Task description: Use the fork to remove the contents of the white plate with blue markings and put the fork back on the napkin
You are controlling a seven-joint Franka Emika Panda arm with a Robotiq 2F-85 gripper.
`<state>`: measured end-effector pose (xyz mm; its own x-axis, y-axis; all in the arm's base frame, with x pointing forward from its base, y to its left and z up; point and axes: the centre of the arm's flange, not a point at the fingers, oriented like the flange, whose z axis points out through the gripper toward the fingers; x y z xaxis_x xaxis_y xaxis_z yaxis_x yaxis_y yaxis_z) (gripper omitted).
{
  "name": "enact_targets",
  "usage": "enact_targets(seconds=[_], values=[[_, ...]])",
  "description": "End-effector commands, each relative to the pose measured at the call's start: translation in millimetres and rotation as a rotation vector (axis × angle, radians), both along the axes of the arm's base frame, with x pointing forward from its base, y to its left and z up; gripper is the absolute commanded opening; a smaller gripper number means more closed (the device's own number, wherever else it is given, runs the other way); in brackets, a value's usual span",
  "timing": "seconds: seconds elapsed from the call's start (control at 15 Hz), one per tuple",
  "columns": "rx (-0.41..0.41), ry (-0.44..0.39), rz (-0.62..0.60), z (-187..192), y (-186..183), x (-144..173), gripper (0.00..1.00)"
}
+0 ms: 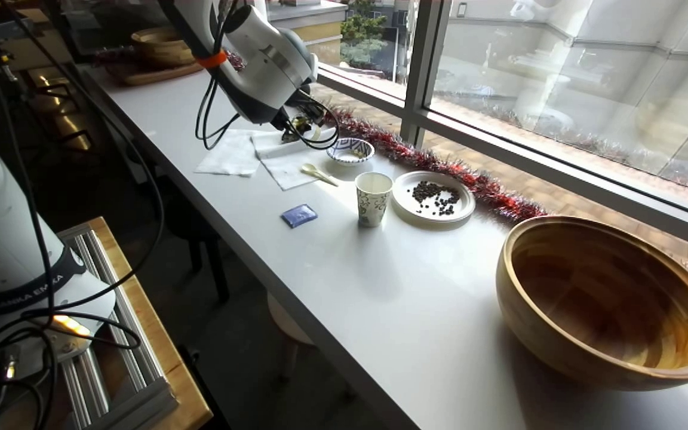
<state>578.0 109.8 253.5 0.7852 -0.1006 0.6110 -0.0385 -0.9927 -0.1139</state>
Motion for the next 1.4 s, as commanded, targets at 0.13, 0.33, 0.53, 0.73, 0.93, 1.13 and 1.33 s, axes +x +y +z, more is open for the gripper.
enact_targets(seconds=[0.13, 0.33, 0.53, 0.73, 0.93, 1.13, 1.33], values=[[-0.015, 0.127, -0.025, 29, -16, 1, 0.03], [0.032, 0.194, -0.011, 35, -23, -5, 0.03], [0.082, 0.229, -0.024, 36, -24, -6, 0.03], [0.145, 0.316, -0.064, 43, -24, 1, 0.03], [0.185, 0.412, -0.089, 56, -24, 17, 0.03], [0.218, 0.517, -0.083, 90, -36, 51, 0.03], [0.245, 0.655, -0.042, 96, -48, 72, 0.03]])
